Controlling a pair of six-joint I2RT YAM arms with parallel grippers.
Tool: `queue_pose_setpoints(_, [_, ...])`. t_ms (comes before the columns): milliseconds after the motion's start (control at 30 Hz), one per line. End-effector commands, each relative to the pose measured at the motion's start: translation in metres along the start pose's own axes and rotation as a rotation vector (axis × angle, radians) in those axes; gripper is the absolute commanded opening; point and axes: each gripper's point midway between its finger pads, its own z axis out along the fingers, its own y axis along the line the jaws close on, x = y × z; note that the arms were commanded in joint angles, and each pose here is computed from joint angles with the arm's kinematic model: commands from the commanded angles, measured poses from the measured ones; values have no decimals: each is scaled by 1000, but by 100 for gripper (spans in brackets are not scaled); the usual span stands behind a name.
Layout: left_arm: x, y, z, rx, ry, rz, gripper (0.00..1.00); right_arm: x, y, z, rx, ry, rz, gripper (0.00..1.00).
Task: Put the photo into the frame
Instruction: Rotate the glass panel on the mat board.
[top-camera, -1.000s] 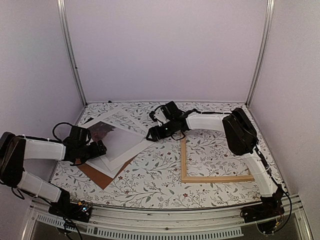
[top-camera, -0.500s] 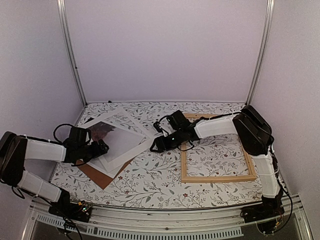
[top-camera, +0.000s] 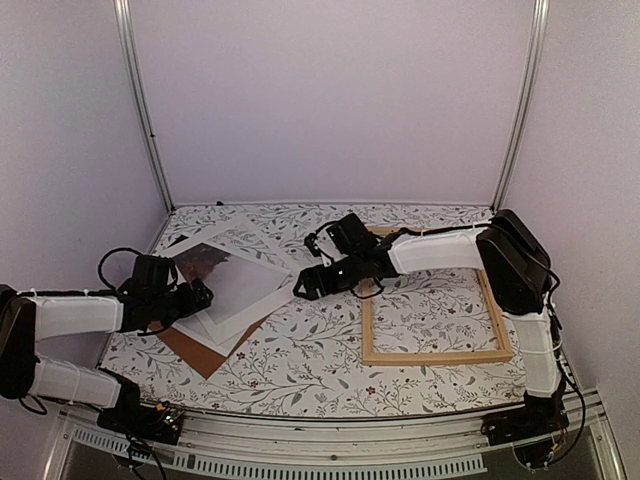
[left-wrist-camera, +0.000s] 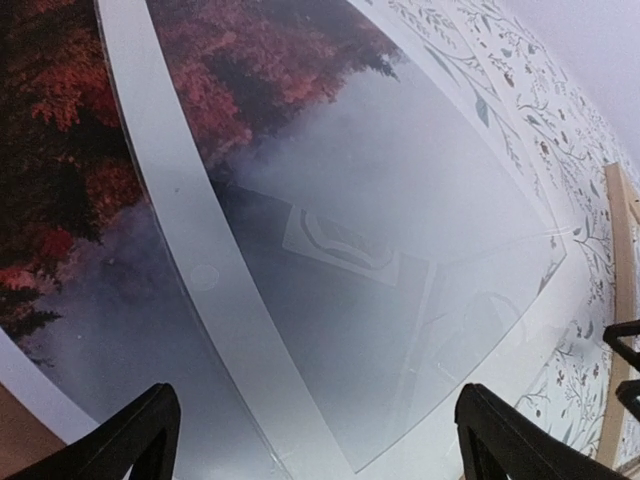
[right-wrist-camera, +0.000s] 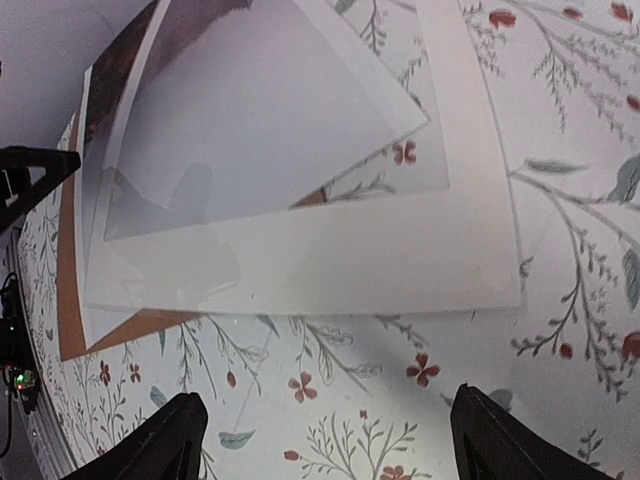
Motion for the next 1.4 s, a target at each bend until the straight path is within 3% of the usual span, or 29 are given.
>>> queue_pose_setpoints(0, [-9, 7, -2, -64, -38, 15, 99, -48, -21, 3, 90, -99, -36, 90])
queue_pose_setpoints(233, [-11, 15, 8, -114, -32, 39, 100, -75, -39, 32, 82, -114, -38, 92])
queue_pose_setpoints(633, [-8, 16, 26, -121, -8, 36, 98, -51, -59, 72, 82, -35, 71, 88])
queue_pose_setpoints(933, [11, 7, 34, -46, 41, -7, 93, -20, -42, 60, -36, 11, 178, 83])
queue_pose_setpoints(1367, [31, -13, 30, 19, 89, -15, 91, -3, -6, 30, -137, -26, 249, 75])
